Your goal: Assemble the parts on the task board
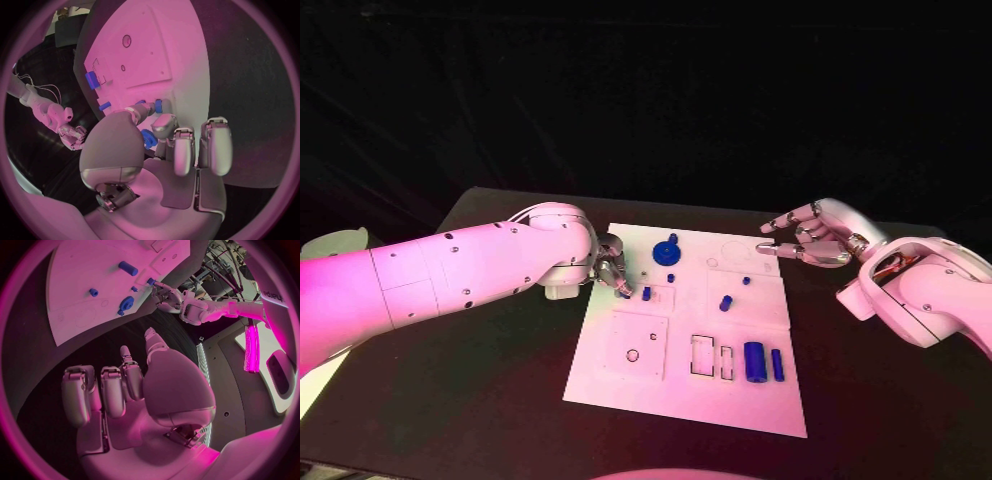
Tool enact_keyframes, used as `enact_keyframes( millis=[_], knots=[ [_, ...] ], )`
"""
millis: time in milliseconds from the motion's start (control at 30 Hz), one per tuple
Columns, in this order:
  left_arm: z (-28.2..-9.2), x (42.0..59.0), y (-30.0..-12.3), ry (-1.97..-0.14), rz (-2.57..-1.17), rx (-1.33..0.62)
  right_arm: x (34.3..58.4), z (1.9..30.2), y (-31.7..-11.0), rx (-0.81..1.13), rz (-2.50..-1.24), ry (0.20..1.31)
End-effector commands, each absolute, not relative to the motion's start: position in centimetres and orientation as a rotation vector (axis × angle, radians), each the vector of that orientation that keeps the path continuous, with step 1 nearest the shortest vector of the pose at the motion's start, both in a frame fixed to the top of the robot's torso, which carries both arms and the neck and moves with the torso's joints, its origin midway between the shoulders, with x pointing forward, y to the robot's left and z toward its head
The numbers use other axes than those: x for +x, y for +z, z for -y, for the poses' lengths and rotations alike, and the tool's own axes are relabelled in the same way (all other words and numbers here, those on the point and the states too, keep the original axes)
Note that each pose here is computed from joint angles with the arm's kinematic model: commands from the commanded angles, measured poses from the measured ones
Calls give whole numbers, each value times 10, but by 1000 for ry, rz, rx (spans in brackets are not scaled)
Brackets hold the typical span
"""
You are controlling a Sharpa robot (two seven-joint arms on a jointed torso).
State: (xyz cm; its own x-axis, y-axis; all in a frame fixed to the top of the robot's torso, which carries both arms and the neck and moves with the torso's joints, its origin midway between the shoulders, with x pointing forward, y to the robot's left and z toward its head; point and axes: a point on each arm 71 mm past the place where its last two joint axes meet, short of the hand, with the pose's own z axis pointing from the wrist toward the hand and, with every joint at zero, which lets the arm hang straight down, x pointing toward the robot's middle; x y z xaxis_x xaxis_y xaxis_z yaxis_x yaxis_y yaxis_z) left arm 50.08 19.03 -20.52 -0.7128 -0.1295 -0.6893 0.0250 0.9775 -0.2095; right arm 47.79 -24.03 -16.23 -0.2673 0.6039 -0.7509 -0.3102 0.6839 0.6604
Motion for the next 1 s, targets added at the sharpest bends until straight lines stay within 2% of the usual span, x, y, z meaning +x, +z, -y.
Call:
enact_keyframes(
  millis=[33,533,1000],
  knots=[
    [-188,496,-213,-240,-2409,-29,477,239,-163,234,-1630,896],
    [-183,505,-217,-228,-2432,-53,476,238,-163,228,-1634,897],
    [-183,505,-222,-211,-2487,-28,476,239,-163,226,-1641,895]
  ],
)
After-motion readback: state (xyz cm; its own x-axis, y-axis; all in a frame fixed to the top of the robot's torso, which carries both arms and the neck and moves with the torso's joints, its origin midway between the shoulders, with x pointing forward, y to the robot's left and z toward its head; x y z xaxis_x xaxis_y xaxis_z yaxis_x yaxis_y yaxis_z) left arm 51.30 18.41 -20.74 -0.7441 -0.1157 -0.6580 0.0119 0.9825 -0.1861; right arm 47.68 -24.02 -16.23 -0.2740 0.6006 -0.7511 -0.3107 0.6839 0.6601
